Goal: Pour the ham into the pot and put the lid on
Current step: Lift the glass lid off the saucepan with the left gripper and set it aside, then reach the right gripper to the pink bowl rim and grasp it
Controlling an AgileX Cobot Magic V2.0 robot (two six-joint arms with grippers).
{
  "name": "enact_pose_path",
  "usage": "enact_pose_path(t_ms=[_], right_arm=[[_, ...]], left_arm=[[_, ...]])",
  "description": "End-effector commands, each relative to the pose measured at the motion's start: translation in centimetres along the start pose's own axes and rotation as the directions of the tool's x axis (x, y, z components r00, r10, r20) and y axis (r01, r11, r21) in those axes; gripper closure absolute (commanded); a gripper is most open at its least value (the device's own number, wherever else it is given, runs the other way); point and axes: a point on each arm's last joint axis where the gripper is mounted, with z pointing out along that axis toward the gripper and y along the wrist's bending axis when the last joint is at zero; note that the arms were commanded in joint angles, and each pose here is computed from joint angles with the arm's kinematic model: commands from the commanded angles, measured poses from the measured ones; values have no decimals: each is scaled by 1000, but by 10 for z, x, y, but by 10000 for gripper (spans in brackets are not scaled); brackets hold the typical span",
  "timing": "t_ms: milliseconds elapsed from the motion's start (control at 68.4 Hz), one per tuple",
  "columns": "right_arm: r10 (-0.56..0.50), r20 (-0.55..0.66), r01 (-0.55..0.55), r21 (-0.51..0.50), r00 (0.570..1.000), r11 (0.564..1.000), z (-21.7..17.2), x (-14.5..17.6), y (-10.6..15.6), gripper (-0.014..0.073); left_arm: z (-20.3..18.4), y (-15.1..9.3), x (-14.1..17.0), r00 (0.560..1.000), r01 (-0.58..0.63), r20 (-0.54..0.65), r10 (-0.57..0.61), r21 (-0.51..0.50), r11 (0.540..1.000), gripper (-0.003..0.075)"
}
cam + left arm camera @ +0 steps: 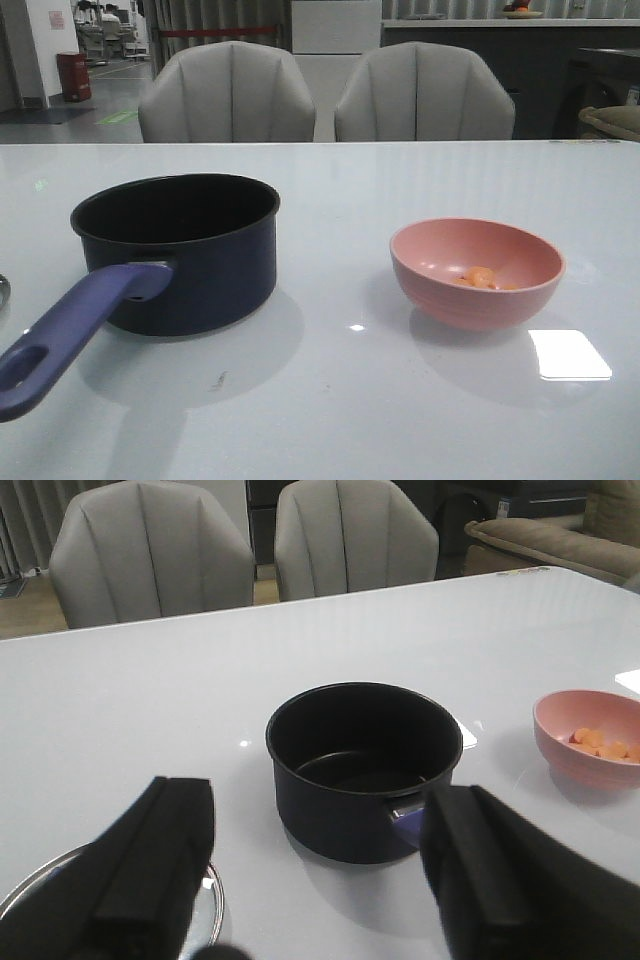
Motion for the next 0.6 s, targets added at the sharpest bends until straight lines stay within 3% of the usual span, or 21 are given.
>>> enact_pose_path(t_ms=[0,248,380,585], right_arm=[[16,51,-16,-7,999,1000,5,-23,2,412],[111,-165,-112,5,980,994,62,-50,7,57],[180,-282,-179,28,942,983,107,-56,9,39],[161,-428,-173,12,889,985,174,-56,26,39]], left_arm=[[-2,0,-15,995,6,95,-7,4,1000,231],[-2,0,-15,995,6,95,-7,4,1000,231],[-2,0,-15,995,6,95,-7,4,1000,231],[-2,0,-15,995,6,95,-7,4,1000,231]])
